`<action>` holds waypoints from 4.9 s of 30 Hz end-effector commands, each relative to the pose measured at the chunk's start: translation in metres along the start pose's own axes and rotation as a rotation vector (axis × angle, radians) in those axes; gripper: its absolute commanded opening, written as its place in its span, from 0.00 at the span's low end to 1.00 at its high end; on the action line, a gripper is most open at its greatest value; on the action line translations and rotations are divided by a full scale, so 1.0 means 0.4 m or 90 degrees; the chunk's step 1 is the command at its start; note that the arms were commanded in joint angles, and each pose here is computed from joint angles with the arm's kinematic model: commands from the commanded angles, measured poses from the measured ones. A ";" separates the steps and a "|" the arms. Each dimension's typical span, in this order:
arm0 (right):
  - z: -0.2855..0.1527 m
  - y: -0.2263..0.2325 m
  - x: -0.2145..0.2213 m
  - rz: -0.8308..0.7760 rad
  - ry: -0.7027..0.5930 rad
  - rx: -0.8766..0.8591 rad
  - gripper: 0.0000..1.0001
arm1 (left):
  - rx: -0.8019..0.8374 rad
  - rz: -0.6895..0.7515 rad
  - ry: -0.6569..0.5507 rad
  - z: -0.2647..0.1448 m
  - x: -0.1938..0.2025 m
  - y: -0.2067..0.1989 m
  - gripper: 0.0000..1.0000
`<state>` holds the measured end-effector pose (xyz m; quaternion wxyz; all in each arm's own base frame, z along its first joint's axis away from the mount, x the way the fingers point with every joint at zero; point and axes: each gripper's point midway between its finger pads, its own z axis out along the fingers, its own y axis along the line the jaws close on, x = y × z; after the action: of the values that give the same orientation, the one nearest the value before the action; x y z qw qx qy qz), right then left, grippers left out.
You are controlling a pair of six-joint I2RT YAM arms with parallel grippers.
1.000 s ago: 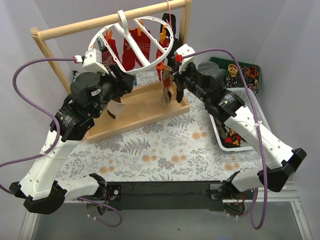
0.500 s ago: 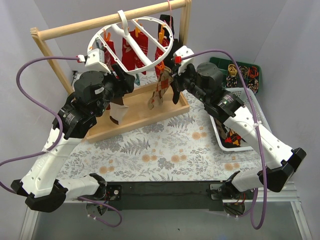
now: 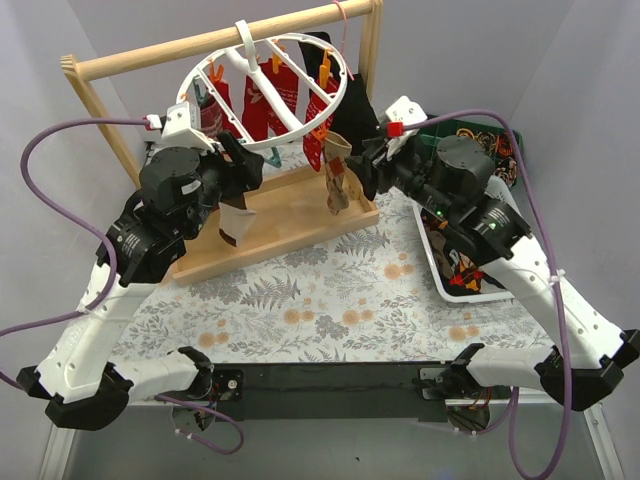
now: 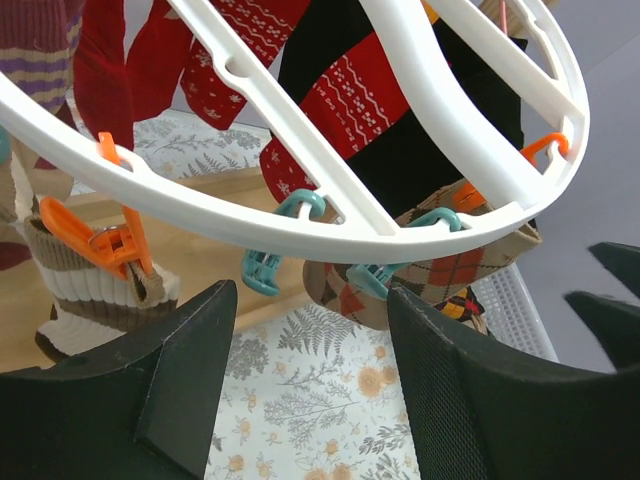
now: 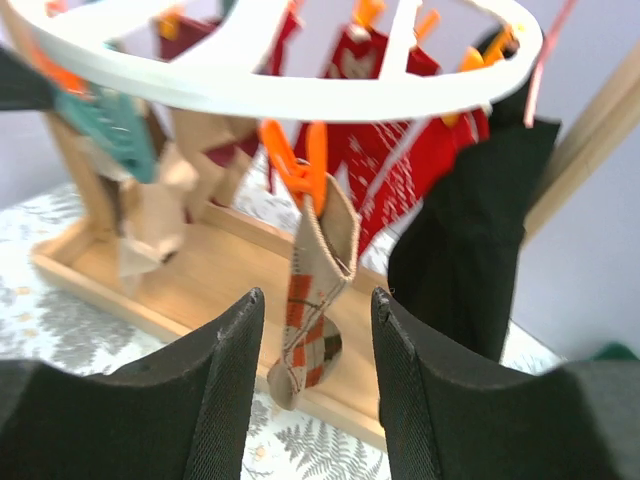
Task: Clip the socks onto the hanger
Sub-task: Open the clamp at the hanger, then pick up the sock from the bin.
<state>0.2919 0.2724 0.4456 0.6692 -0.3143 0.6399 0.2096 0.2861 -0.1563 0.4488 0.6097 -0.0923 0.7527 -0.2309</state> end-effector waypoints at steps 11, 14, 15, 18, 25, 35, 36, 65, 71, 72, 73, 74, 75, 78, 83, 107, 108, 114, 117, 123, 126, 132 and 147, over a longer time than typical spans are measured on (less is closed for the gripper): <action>-0.038 0.215 -0.147 0.055 -0.124 -0.329 0.53 | 0.014 -0.021 0.002 -0.106 -0.046 0.012 0.59; 0.011 0.223 -0.127 0.063 -0.119 -0.335 0.53 | 0.009 -0.013 -0.001 -0.093 -0.044 0.012 0.57; 0.039 0.227 -0.107 0.066 -0.109 -0.338 0.53 | 0.009 -0.008 -0.002 -0.087 -0.044 0.011 0.57; 0.103 0.206 -0.079 0.086 -0.095 -0.296 0.52 | -0.003 0.005 -0.021 -0.066 -0.047 0.018 0.54; 0.171 0.126 -0.035 0.102 -0.092 -0.181 0.52 | 0.007 0.003 -0.030 -0.013 -0.034 -0.004 0.48; 0.160 0.116 -0.020 0.104 -0.103 -0.173 0.52 | 0.005 0.020 -0.027 0.030 -0.015 -0.012 0.40; 0.158 0.121 -0.021 0.104 -0.106 -0.180 0.52 | 0.003 0.021 -0.026 0.035 -0.013 -0.011 0.38; 0.192 0.289 -0.092 0.125 -0.219 -0.337 0.57 | 0.053 -0.012 -0.026 0.008 -0.047 -0.059 0.00; 0.209 0.291 -0.091 0.124 -0.227 -0.323 0.55 | 0.057 -0.028 -0.019 0.009 -0.033 -0.060 0.00; 0.212 0.295 -0.089 0.124 -0.226 -0.326 0.54 | 0.058 -0.031 -0.020 0.010 -0.033 -0.061 0.00; 0.216 0.294 -0.085 0.124 -0.224 -0.326 0.53 | 0.058 -0.031 -0.021 0.010 -0.035 -0.061 0.00; 0.217 0.298 -0.083 0.125 -0.223 -0.329 0.49 | 0.059 -0.032 -0.019 0.010 -0.033 -0.062 0.00; 0.217 0.298 -0.084 0.124 -0.224 -0.329 0.46 | 0.059 -0.032 -0.018 0.011 -0.031 -0.062 0.00; 0.221 0.302 -0.082 0.126 -0.224 -0.332 0.32 | 0.059 -0.032 -0.017 0.010 -0.029 -0.061 0.00; 0.225 0.302 -0.071 0.124 -0.218 -0.329 0.01 | 0.069 -0.041 -0.024 -0.007 -0.038 -0.062 0.14; 0.222 0.305 -0.039 0.122 -0.202 -0.328 0.01 | 0.084 0.062 -0.025 0.021 -0.034 -0.071 0.58; 0.222 0.306 -0.039 0.123 -0.201 -0.329 0.01 | 0.087 0.064 -0.035 0.022 -0.042 -0.074 0.58; 0.227 0.311 -0.026 0.127 -0.193 -0.334 0.01 | 0.087 0.083 -0.060 0.030 -0.061 -0.076 0.57; 0.227 0.311 -0.027 0.127 -0.194 -0.334 0.01 | 0.094 0.083 -0.065 0.035 -0.060 -0.082 0.55; 0.229 0.313 -0.024 0.128 -0.192 -0.337 0.01 | 0.089 0.088 -0.075 0.049 -0.060 -0.080 0.47; 0.232 0.315 -0.016 0.128 -0.186 -0.339 0.01 | 0.089 0.084 -0.081 0.050 -0.064 -0.081 0.38; 0.232 0.320 0.012 0.132 -0.168 -0.339 0.01 | 0.089 0.082 -0.085 0.053 -0.057 -0.077 0.24; 0.091 0.321 0.163 0.159 0.007 -0.331 0.67 | 0.081 0.144 -0.075 0.077 0.020 -0.033 0.00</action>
<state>0.2579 0.4036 0.3613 0.5565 -0.3850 0.5787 0.4552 0.3128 -0.1873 0.4315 0.6509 0.0113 0.7279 -0.2154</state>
